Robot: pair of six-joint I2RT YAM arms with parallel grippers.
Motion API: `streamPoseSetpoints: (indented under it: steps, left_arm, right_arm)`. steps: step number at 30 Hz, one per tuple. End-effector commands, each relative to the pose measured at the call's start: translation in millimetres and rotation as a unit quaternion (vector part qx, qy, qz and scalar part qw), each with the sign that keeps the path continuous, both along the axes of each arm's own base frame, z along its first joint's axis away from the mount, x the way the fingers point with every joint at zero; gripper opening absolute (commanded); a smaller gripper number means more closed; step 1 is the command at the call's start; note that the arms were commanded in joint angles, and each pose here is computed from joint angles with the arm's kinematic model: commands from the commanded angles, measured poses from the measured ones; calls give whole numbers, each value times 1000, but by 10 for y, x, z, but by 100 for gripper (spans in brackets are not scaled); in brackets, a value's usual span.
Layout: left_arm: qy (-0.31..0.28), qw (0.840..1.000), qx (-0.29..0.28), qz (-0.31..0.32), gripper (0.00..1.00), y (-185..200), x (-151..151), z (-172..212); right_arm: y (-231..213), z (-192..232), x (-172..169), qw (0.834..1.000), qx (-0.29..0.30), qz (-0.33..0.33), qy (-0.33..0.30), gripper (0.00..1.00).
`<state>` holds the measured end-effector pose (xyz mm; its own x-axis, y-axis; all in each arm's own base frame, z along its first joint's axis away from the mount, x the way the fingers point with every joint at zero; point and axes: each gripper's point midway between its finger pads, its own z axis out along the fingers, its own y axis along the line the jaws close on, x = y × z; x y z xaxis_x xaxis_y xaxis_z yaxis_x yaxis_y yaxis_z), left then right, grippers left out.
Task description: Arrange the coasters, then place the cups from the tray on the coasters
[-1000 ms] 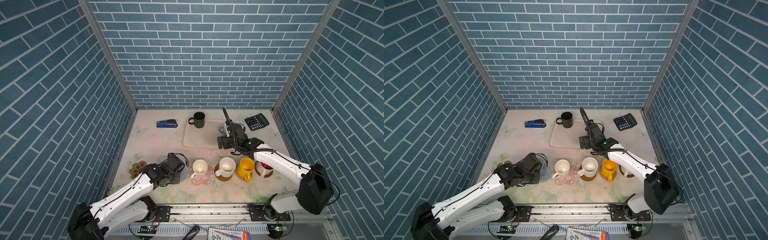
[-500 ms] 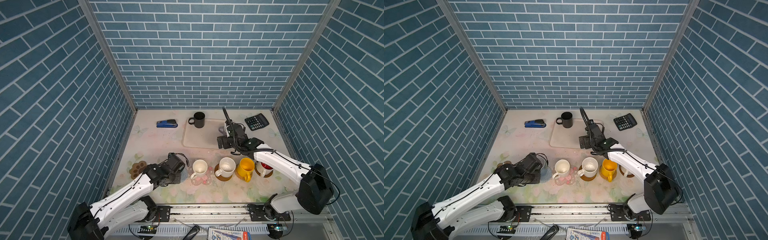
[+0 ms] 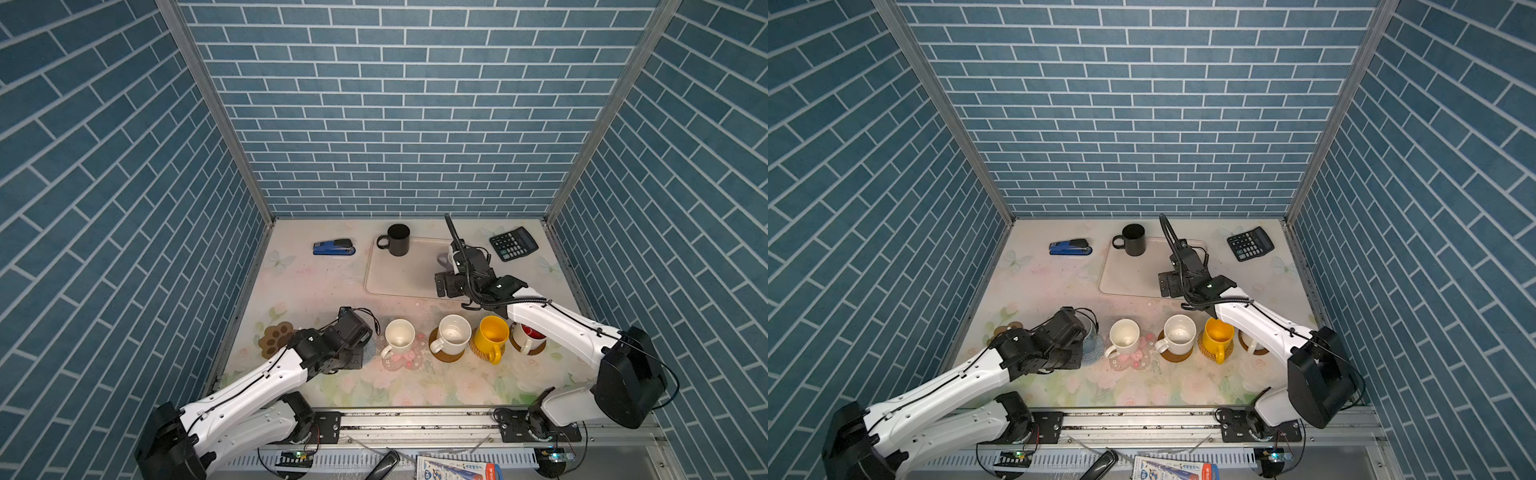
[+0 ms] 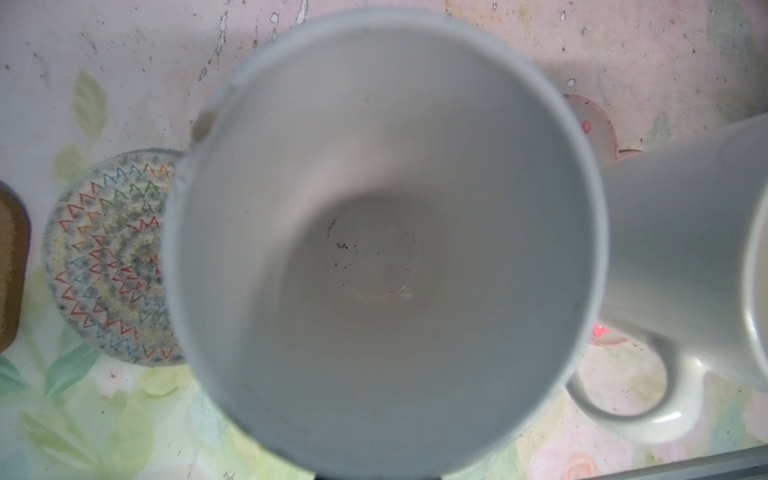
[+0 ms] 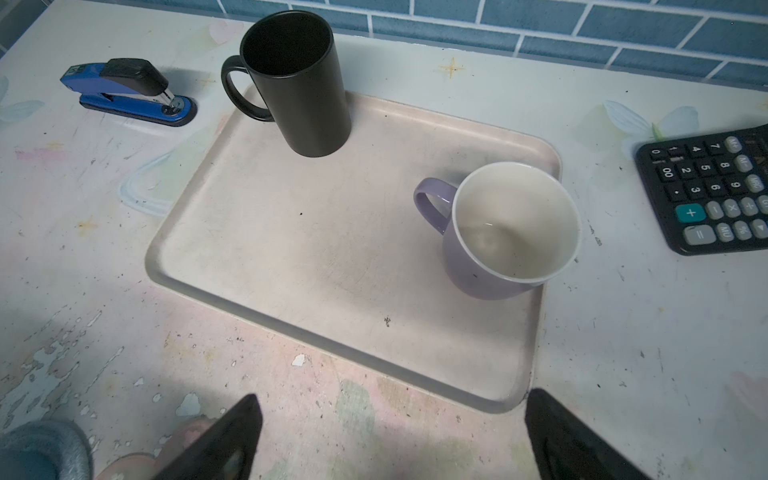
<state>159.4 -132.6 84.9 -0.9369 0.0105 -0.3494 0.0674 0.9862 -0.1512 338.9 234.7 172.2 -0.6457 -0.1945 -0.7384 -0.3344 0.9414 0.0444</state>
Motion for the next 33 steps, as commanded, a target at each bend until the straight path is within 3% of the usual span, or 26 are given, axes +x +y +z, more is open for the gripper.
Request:
streamPoseSetpoints:
  steps: [1, 5, 9, 15, 16, 17, 18, 24, 29, 33]
  left_arm:
    - [-14, 1000, -14, -2, 24, -65, 46, 81]
    - [-14, 1000, -11, -2, 38, -56, 45, 76]
    - [-18, 1000, -14, -4, 46, -67, 50, 101]
    - [-37, 999, -24, -6, 69, -52, 65, 231]
    - [-43, 999, -23, -6, 75, -35, 68, 266]
    - [-47, 999, -22, -7, 94, -24, 70, 290]
    - [-49, 999, -18, -7, 99, 5, 63, 299]
    - [-88, 996, -6, -9, 99, 49, 170, 633]
    - [-124, 992, 16, -13, 99, 97, 297, 902]
    - [-143, 990, 2, -16, 99, 93, 379, 1099]
  right_arm:
    - [7, 16, 47, 1000, -15, 1, -7, 99]
    - [-25, 6, 71, 1000, -18, -16, 6, 99]
    - [-47, -21, 112, 998, -27, -35, 39, 99]
    - [-140, 26, 345, 990, -2, -125, 70, 99]
    - [-157, 50, 401, 986, 8, -147, 72, 99]
    - [-166, 66, 444, 983, 14, -165, 74, 99]
    - [-181, 85, 503, 979, 19, -187, 74, 99]
    - [-310, 168, 721, 947, 13, -310, 86, 99]
    - [-277, 72, 831, 914, 56, -379, 130, 99]
    - [-242, 70, 908, 891, 92, -423, 137, 99]
